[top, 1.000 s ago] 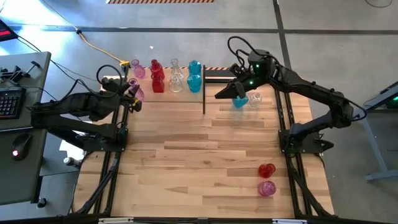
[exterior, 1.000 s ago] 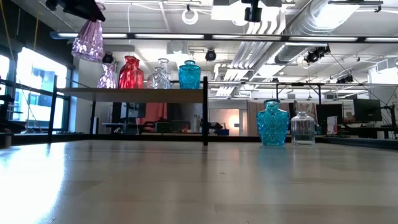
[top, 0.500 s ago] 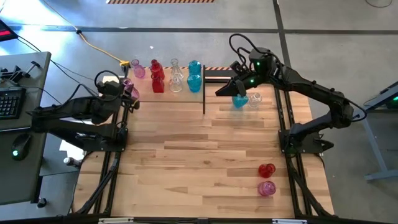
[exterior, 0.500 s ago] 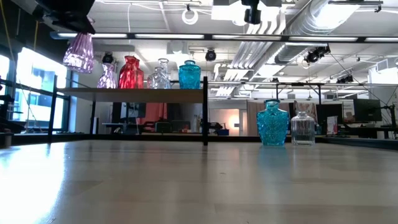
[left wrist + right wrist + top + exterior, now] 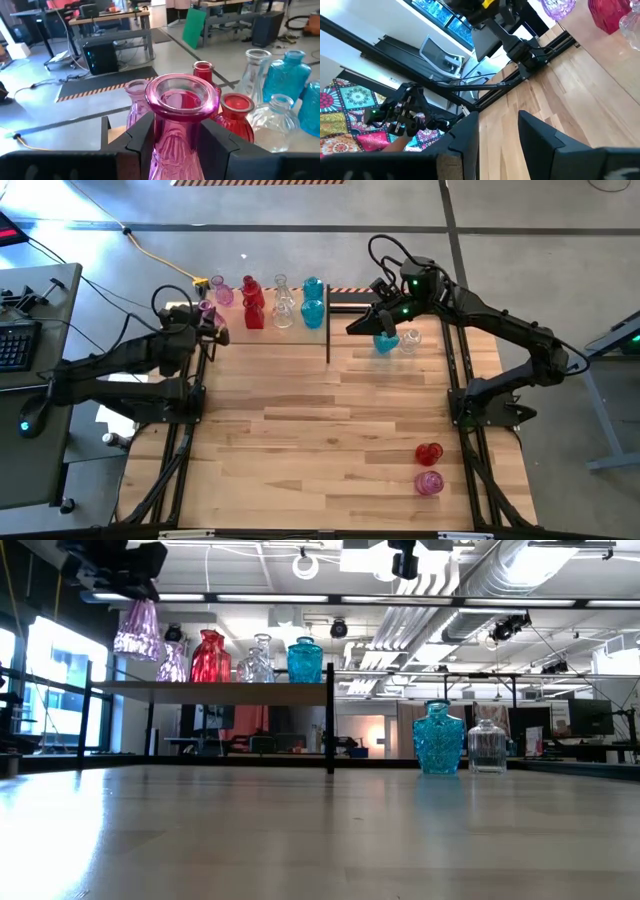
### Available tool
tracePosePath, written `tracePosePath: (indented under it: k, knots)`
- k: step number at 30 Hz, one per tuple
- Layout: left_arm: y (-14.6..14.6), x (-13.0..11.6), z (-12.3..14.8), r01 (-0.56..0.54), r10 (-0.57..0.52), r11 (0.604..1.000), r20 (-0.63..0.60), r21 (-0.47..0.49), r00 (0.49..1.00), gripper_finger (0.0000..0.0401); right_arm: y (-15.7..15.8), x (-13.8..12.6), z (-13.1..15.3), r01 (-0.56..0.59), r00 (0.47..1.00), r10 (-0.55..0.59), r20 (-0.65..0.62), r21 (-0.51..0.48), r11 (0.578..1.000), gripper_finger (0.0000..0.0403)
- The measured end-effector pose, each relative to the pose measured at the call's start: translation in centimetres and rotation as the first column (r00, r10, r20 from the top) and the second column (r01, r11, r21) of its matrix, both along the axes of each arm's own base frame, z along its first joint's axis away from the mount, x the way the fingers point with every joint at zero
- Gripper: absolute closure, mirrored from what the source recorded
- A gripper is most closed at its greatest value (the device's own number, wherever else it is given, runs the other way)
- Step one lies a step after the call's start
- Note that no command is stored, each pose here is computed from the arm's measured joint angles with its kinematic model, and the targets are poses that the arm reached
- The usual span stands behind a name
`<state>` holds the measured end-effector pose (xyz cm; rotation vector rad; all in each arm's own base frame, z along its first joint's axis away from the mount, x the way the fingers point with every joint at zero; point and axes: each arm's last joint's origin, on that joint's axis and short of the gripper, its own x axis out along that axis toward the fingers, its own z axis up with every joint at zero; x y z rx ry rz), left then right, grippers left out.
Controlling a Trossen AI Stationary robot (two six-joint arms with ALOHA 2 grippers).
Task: Sort vases onto shelf
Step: Put the top purple vase on the shelf aligned with the other purple vase
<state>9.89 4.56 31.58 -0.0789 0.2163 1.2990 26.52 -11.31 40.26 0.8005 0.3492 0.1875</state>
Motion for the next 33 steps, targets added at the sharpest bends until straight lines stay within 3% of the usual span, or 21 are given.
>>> tracePosePath:
  k: [6, 16, 33]
  knots:
    - [0.8, 0.2, 0.1, -0.001, 0.002, 1.0, 0.038, -0.028, 0.999, 0.0293, 0.0, 0.0, 0.0, 0.005, 1.0, -0.005, -0.005, 0.015, 1.0, 0.0284]
    - [1.9, 0.8, -0.3, -0.014, 0.015, 0.997, 0.017, -0.071, 1.0, 0.0293, 0.0, 0.0, 0.0, 0.05, 0.997, -0.041, -0.06, 0.172, 0.984, 0.0284]
    - [3.3, 0.6, 0.0, 0.035, -0.031, 0.995, 0.051, -0.096, 0.998, 0.0293, 0.0, 0.0, 0.0, 0.051, 0.997, -0.041, -0.06, 0.174, 0.983, 0.0284]
